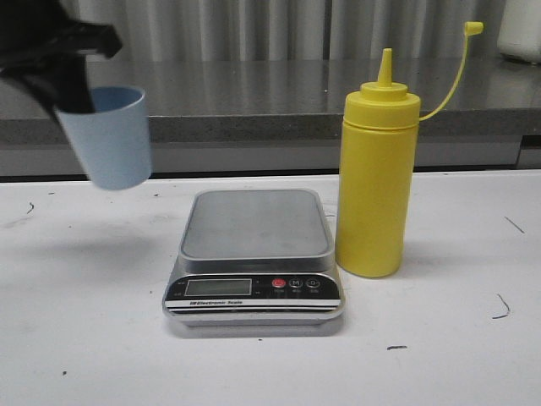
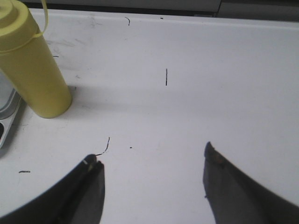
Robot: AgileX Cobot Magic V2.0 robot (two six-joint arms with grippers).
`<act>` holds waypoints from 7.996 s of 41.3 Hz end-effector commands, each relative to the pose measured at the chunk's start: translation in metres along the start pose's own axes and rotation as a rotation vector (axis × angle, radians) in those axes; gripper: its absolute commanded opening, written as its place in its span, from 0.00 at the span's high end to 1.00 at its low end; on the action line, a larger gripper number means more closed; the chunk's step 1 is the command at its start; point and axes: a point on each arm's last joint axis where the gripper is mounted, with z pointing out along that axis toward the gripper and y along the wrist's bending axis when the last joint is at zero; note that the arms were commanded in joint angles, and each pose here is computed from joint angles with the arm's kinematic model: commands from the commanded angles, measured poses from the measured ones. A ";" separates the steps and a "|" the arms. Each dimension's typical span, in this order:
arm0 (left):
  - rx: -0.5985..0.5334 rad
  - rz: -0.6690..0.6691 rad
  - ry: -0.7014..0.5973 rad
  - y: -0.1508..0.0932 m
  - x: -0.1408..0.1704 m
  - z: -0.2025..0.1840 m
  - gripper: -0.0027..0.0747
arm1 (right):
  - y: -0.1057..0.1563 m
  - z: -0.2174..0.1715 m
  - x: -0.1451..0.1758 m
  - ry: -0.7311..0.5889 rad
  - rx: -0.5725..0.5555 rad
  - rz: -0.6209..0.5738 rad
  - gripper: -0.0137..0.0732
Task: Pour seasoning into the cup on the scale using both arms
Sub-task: 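Lift the blue cup with the left gripper and lower it onto the scale, then open the left gripper and withdraw it from the cup, then reach the right gripper to the yellow squeeze bottle and grasp it, then lift the yellow bottle with the right gripper and tilt it nozzle-down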
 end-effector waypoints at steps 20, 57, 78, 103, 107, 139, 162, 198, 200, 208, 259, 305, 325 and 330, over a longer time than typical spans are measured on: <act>0.133 0.204 -0.067 -0.100 -0.045 0.024 0.99 | -0.001 -0.004 -0.014 -0.086 0.009 -0.009 0.29; 0.149 0.198 -0.110 -0.102 -0.049 0.007 0.49 | -0.001 -0.004 -0.014 -0.086 0.009 -0.009 0.29; 0.115 0.236 -0.432 -0.080 0.019 -0.150 0.50 | -0.001 -0.004 -0.014 -0.086 0.009 -0.009 0.29; 0.131 0.172 -0.659 -0.041 0.194 -0.219 0.50 | -0.001 -0.004 -0.014 -0.086 0.009 -0.009 0.29; 0.135 0.172 -0.690 -0.036 0.217 -0.218 0.50 | -0.001 -0.004 -0.014 -0.086 0.009 -0.009 0.29; 0.141 0.169 -0.759 -0.030 0.250 -0.207 0.50 | -0.001 -0.004 -0.014 -0.086 0.009 -0.009 0.29; 0.141 0.169 -0.759 -0.030 0.250 -0.207 0.50 | 0.000 -0.004 -0.020 -0.152 0.006 -0.041 0.29; 0.141 0.169 -0.759 -0.030 0.250 -0.207 0.50 | 0.074 0.091 0.002 -0.226 -0.341 -0.157 0.15; 0.141 0.169 -0.759 -0.030 0.250 -0.207 0.50 | 0.077 0.098 0.008 -0.259 -0.344 -0.161 0.15; 0.141 0.169 -0.759 -0.030 0.250 -0.207 0.50 | 0.084 0.127 0.021 -0.341 -0.313 -0.167 0.15; 0.141 0.169 -0.759 -0.030 0.250 -0.207 0.50 | 0.113 0.236 0.032 -0.537 -0.276 -0.048 0.44; 0.141 0.169 -0.759 -0.030 0.250 -0.207 0.50 | 0.135 0.124 -0.130 -0.130 -0.341 -0.750 0.50; 0.141 0.169 -0.759 -0.030 0.250 -0.207 0.50 | 0.128 0.174 -0.137 0.055 -0.074 -1.284 0.50; 0.141 0.169 -0.759 -0.030 0.250 -0.207 0.50 | 0.127 0.187 -0.134 0.068 -0.025 -1.394 0.50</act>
